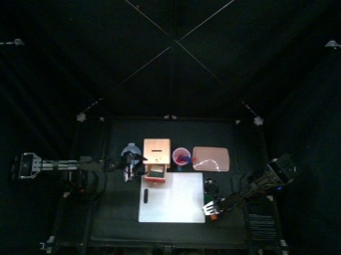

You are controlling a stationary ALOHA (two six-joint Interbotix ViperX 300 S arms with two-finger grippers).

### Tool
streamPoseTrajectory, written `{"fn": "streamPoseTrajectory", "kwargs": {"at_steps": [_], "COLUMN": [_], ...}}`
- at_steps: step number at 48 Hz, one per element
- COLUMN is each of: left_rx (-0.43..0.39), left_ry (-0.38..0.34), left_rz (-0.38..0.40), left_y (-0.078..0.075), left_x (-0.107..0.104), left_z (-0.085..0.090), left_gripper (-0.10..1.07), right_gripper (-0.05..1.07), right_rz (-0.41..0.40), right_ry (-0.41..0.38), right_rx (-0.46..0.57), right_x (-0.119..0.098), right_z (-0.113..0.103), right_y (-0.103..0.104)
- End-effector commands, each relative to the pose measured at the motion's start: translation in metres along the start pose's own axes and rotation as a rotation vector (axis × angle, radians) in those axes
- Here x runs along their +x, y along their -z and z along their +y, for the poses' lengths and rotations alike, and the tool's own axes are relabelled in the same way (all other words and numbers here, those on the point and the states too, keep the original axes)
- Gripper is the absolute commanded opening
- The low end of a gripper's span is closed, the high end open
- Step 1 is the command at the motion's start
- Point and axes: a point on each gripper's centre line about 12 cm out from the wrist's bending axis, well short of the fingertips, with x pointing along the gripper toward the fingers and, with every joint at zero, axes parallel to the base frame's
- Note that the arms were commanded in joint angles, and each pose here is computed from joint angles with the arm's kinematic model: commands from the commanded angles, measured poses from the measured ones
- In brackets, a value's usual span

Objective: Drop carrot into open drawer

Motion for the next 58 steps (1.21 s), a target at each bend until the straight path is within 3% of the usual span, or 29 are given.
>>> {"fn": "streamPoseTrajectory", "kwargs": {"at_steps": [1, 12, 21, 33, 44, 49, 58], "left_rx": [0.003, 0.009, 0.002, -0.016, -0.011, -0.009, -0.006], "left_ry": [0.0, 0.001, -0.004, -0.035, -0.039, -0.044, -0.05], "left_rz": [-0.02, -0.021, -0.006, 0.068, 0.042, 0.025, 0.029], "left_y": [-0.008, -0.008, -0.003, 0.007, 0.003, 0.0, 0.003], "left_x": [0.001, 0.001, 0.001, -0.003, -0.012, -0.017, -0.021], "left_z": [0.0, 0.0, 0.001, 0.005, 0.005, 0.005, 0.005], "left_gripper": [1.0, 1.0, 1.0, 1.0, 1.0, 1.0, 1.0], "right_gripper": [0.65, 0.65, 0.65, 0.64, 0.64, 0.64, 0.64], "right_rz": [-0.057, -0.256, -0.313, -0.262, -0.177, -0.111, -0.071], "right_ry": [-0.105, -0.216, -0.22, -0.227, -0.22, -0.179, -0.146], "right_rx": [-0.044, -0.213, -0.311, -0.417, -0.448, -0.455, -0.456], "right_x": [-0.024, -0.065, -0.083, -0.086, -0.082, -0.075, -0.071], "right_z": [0.029, 0.076, 0.09, 0.105, 0.131, 0.141, 0.156], "right_y": [-0.016, -0.076, -0.13, -0.182, -0.224, -0.236, -0.25]}}
